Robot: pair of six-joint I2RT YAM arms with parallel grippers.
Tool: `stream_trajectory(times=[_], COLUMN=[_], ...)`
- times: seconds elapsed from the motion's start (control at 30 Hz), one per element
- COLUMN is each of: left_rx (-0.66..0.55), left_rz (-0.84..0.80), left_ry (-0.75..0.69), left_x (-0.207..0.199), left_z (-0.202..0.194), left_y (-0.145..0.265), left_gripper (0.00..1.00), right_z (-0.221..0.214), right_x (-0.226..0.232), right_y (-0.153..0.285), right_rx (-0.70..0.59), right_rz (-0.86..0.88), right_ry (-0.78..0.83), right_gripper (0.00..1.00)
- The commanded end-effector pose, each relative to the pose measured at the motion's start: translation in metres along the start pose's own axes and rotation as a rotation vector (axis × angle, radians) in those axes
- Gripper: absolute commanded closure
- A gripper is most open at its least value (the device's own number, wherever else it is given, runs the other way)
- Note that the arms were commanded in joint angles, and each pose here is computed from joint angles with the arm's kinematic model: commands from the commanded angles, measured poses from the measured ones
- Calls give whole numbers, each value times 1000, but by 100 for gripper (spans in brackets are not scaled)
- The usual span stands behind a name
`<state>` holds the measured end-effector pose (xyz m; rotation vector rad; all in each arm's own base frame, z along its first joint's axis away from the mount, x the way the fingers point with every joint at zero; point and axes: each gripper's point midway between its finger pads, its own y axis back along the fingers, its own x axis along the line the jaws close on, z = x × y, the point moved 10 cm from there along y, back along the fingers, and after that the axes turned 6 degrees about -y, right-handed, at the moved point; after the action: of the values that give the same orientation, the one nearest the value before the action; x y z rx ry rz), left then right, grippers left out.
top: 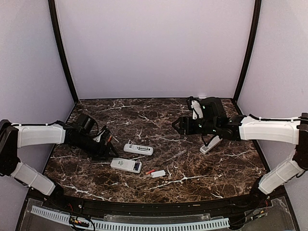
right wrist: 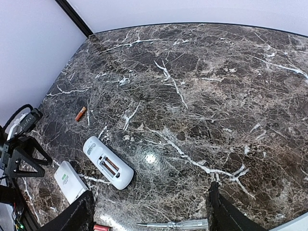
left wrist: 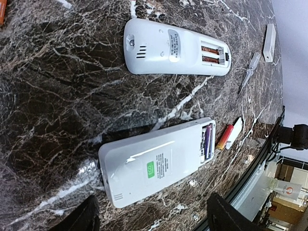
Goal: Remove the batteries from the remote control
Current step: Place the remote control without the battery cover at the center of the board, then adjust the remote control without the battery cover at the center of the board.
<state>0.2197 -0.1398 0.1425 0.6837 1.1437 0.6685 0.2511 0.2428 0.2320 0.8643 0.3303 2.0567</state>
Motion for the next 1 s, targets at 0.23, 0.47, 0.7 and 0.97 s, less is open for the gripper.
stream_trajectory(times=[0.23, 0.47, 0.7, 0.97], left_rx=[-172, -206, -182, -135], left_rz=[-28, -74, -72, -125], left_ry=[-137, -65, 62, 155], left_x=[-28, -21, -6, -5], left_z=[42, 40, 6, -26], left_y=[58, 50, 36, 19], left_gripper=[21, 23, 27, 29], right_z=[-15, -42, -51, -66], right_x=[5, -7, -23, -30], right_y=[1, -18, -28, -41], right_rx=[133, 305, 344, 383], right_rz=[29, -117, -337, -409], right_ry=[96, 43, -121, -298], right_gripper=[26, 27, 26, 34])
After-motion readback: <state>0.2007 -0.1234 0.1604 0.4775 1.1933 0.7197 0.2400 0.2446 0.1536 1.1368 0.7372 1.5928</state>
